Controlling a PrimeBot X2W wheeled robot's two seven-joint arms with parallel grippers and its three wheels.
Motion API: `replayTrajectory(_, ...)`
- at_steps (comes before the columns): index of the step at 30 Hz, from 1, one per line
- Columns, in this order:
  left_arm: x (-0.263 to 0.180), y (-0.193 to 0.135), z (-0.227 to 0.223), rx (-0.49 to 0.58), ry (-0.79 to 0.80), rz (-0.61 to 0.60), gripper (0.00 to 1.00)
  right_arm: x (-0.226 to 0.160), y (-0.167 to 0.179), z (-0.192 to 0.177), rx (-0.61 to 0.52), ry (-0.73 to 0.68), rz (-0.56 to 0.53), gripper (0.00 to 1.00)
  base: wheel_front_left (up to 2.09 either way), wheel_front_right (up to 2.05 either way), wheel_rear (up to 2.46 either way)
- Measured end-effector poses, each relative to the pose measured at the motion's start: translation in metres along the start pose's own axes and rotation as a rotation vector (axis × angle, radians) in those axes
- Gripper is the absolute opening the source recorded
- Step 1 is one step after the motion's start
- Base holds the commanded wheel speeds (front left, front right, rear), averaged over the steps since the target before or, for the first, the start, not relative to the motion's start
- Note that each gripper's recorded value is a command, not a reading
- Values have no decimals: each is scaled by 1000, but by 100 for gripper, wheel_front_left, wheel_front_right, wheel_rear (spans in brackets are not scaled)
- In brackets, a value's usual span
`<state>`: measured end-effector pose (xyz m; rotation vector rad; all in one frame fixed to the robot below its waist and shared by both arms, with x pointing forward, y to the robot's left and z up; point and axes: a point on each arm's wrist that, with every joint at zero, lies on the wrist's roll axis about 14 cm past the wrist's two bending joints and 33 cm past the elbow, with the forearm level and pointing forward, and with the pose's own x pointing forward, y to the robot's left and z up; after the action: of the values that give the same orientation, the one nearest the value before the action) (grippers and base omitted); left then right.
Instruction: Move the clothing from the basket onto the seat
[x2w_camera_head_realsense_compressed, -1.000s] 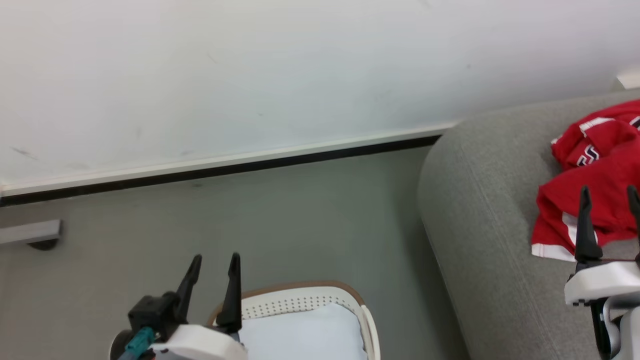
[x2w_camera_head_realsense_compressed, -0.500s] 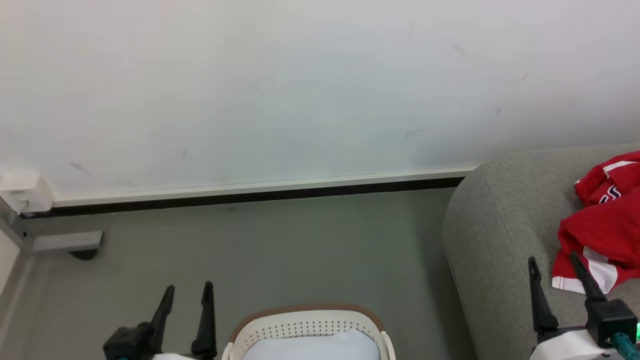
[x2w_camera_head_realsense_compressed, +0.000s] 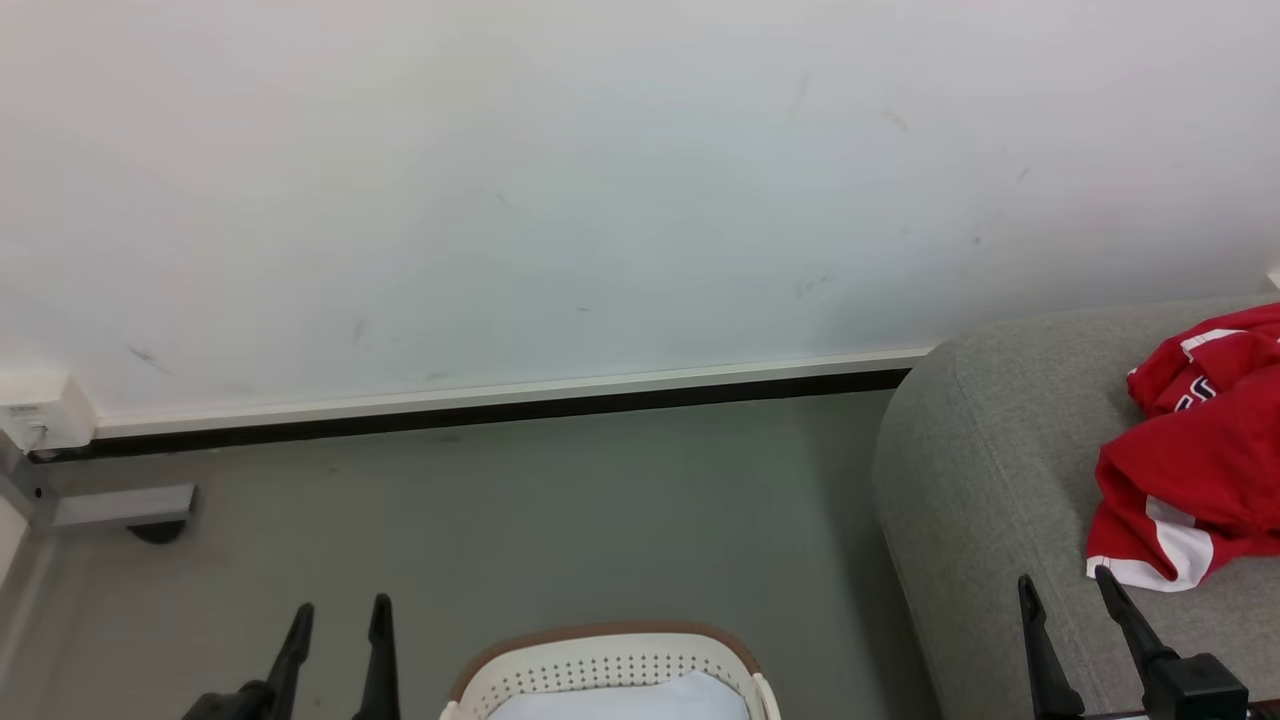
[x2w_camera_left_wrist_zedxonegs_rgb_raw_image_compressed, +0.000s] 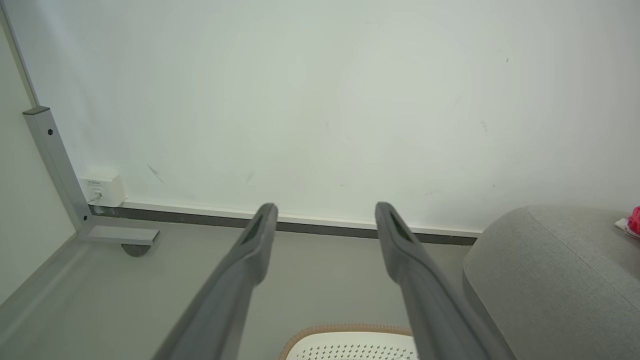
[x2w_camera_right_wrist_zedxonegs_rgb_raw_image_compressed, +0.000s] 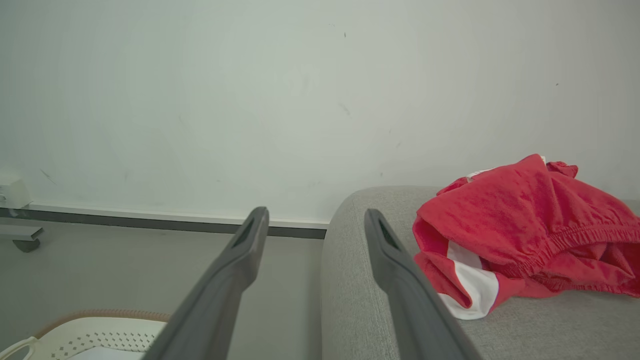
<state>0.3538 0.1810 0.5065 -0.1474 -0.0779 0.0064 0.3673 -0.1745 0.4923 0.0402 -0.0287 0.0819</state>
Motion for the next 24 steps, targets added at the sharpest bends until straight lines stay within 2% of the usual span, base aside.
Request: replayTrajectory(24,3,-8,-17,4,48,-49,100,-8,-2,-7,28,20,-12,100,0,0,0)
